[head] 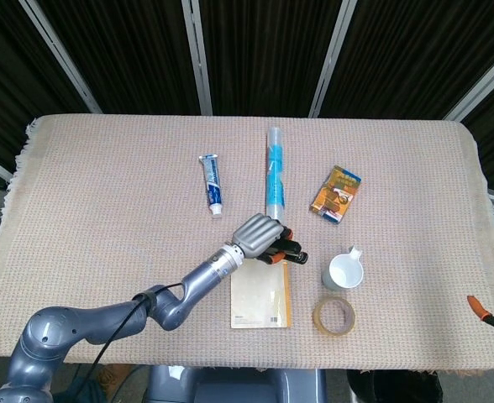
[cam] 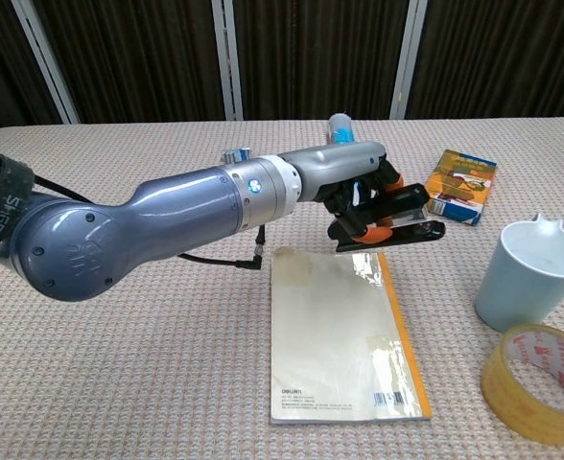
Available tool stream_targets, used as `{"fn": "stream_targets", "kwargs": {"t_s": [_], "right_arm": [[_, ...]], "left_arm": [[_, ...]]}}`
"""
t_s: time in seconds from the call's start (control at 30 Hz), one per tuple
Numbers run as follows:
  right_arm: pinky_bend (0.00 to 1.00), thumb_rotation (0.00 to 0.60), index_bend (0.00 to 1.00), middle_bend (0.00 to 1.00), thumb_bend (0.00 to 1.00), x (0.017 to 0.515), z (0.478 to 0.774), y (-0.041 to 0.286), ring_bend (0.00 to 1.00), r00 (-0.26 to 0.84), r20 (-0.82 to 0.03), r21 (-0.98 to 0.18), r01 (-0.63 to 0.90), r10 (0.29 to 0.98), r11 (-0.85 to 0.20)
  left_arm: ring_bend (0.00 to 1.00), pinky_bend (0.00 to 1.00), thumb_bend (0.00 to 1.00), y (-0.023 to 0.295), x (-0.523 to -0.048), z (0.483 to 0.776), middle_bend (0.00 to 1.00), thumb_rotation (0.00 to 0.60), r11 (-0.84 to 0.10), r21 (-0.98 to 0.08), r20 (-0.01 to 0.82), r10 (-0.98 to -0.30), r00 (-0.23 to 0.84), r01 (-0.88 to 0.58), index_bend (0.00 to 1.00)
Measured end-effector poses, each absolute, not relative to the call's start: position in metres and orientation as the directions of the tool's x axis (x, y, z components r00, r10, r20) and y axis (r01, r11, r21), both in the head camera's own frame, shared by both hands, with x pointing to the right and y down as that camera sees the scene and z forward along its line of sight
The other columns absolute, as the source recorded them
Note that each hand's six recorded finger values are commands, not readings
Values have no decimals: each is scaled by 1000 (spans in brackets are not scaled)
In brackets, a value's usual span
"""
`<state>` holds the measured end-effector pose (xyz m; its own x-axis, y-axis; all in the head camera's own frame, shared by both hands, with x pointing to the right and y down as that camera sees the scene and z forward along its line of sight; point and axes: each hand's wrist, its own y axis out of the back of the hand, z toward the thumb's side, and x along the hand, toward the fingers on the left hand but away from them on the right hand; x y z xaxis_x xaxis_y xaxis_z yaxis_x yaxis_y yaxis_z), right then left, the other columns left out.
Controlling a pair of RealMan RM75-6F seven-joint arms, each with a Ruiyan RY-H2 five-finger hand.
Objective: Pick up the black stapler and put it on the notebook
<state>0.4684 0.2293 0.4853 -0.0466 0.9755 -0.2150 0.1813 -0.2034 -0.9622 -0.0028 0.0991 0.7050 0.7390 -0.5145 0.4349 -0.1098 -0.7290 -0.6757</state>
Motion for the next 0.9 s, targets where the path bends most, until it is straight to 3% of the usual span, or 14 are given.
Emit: {"fn": "stream_targets", "kwargs": {"t_s": [0.4, 0.9], "right_arm": [[0, 600, 0, 0, 142, 470, 466, 243, 0, -66, -147, -978, 160, 987, -135], [0, 600, 0, 0, 143, 467, 473, 244, 0, -80, -167, -979, 131, 983, -156]], "left_arm": [[428, 450, 454, 125, 0, 701, 513, 600, -780, -619, 447, -440, 779, -85, 619], [427, 449, 442, 138, -38, 704, 510, 600, -783, -622, 498, -405, 767, -9, 616]]}}
